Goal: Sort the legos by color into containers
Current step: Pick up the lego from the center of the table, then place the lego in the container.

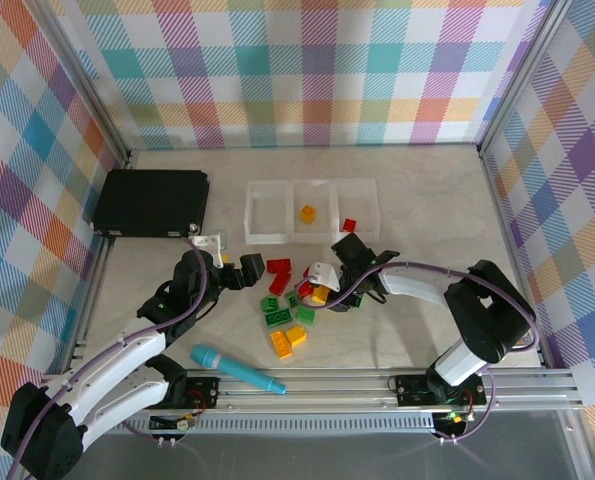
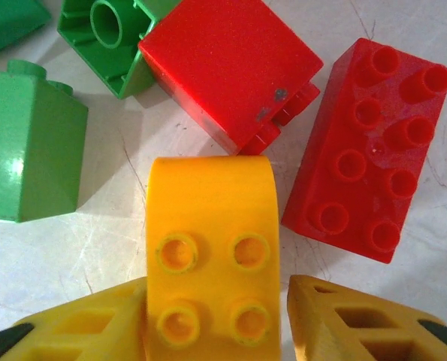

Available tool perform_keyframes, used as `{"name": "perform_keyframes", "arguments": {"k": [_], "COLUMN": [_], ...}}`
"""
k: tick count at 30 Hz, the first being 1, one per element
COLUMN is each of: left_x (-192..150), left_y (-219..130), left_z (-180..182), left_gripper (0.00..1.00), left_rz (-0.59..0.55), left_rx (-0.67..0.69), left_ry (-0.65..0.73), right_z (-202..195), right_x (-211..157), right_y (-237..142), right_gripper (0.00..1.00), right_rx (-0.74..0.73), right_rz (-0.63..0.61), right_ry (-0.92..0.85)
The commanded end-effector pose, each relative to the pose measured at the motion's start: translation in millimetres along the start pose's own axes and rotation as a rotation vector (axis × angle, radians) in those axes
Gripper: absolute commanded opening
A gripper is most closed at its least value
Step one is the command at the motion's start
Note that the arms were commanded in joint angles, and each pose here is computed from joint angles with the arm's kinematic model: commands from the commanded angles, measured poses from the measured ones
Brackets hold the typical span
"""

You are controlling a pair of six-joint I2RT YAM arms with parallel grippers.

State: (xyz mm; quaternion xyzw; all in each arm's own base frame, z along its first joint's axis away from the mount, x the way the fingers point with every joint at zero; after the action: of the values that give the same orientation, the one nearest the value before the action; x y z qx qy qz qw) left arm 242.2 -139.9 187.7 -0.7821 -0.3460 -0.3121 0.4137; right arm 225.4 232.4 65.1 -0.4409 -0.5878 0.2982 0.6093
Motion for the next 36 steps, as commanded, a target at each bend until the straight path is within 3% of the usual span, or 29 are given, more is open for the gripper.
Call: {"name": "perform_keyframes", "arguments": {"k": [1,13,20,28,36], "left_x": [-2.7,-3.2,-6.6,-3.1,-1.7], "left_y": [0.4,-2.8,0.7,6.6,-1.0], "left_z": [0.9,2.4,2.8,-3.8,-3.2], "left_gripper": [0.99,0.99,0.99,1.0,1.0], "left_rz": [0.002,-0.003,0.004,0.016,0.01], "left_rx": [0.007,0.01,0.004,-0.017,-0.014], "left_ry": [0.011,0.012,0.007,0.018,0.024], "right_z": [-2.4,7.2,-2.8,-62.4,-133.0], "right_x": [7.7,5.5,27.4,72.5,104.1], "right_y": [-0.1,-23.4,-60.7,-94.1,-85.7], "right_gripper": [0.44,0.21,0.19,0.17,0.16], "right_rx": [-0.003,0.001,-0.091,-0.213,-0.258], "right_rz": [-0.016,-0.029,-0.158,-0.244,-0.212], "right_ry": [-0.005,-0.033,0.013,0.073,0.109]}}
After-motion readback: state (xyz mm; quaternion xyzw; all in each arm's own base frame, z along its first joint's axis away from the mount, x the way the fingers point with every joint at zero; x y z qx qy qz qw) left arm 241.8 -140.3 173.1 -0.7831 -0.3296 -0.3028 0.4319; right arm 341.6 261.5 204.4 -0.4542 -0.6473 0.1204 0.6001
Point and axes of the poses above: each hand's point on the last joint's axis, 136 mm out from that joint toward the fingers, its own y axis out along the fingers, its own z axis along the line the jaws close on, x = y × z, the point moved 4 cm from there along -y, back along the fingers, and after that the axes turned 2 degrees about -y, right-handed, at the moved point
